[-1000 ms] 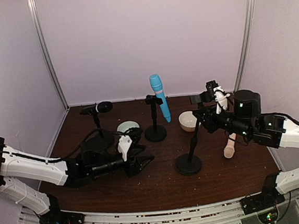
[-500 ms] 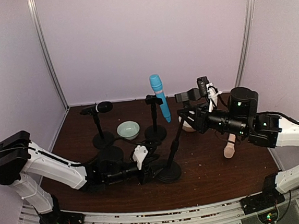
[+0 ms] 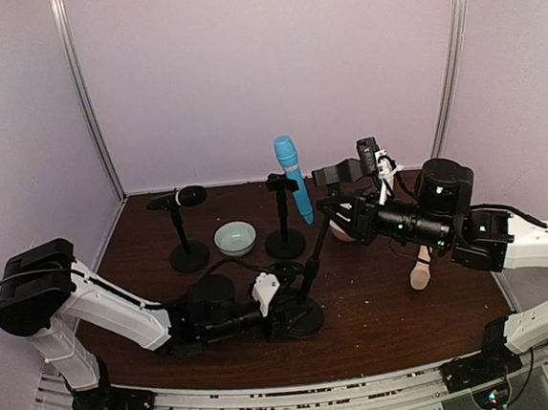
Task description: Attach the microphones to the stand
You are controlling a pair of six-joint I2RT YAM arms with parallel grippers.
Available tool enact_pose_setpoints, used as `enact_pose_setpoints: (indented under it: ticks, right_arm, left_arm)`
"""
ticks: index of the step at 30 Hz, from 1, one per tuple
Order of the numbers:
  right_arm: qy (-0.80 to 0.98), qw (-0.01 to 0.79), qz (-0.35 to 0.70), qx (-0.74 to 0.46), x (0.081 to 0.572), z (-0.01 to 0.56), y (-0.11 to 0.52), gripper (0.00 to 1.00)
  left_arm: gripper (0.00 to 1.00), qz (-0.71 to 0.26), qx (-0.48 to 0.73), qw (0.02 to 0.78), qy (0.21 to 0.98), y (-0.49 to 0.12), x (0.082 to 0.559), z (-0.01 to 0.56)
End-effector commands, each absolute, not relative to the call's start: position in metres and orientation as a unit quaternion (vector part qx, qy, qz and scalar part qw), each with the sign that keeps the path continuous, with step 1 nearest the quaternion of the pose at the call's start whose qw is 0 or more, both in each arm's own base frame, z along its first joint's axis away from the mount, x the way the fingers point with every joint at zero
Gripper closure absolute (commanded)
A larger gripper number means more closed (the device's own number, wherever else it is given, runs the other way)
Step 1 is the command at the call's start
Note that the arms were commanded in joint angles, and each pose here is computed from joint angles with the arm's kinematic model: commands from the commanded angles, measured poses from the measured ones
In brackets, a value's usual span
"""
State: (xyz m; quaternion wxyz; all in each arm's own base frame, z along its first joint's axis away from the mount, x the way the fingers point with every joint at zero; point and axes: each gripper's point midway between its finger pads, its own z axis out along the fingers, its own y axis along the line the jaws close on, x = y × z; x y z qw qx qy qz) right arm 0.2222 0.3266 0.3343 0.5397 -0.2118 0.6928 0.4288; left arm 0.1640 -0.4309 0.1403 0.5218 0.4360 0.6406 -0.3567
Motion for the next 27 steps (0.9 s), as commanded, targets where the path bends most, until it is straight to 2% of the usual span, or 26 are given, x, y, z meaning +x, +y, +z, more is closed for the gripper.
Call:
enact_pose_setpoints:
  ticks: [1,7,15,17,20,25,27]
  right_arm:
    - [0.64,0.571,0.479,-0.185,0.217,0.385,0.325,0.99]
    - [0.642,0.569,0.48,-0.185,0.217,0.385,0.324,0.99]
    - [0.643,0.568,0.48,-0.184,0.216,0.385,0.323,0.99]
    - [0.643,0.567,0.481,-0.183,0.216,0.385,0.323,0.99]
    - [0.643,0.566,0.482,-0.182,0.215,0.385,0.322,0.99]
    - [0.646,0.567,0.478,-0.179,0.215,0.384,0.319,0.99]
    - [0.647,0.565,0.479,-0.179,0.214,0.383,0.319,0.99]
  left_arm:
    - [0.62,-0.375,0.419,0.547,0.62,-0.441,0.167,0.162]
    - [0.74,-0.368,0.412,0.556,0.621,-0.443,0.172,0.164]
    - [0.83,-0.373,0.408,0.556,0.621,-0.449,0.174,0.166]
    - [0.83,-0.375,0.406,0.555,0.622,-0.45,0.174,0.167]
    - [0.78,-0.372,0.402,0.558,0.624,-0.45,0.176,0.167]
    - [0.8,-0.371,0.401,0.557,0.625,-0.451,0.177,0.168]
    - [0.76,-0.37,0.399,0.558,0.626,-0.451,0.178,0.168]
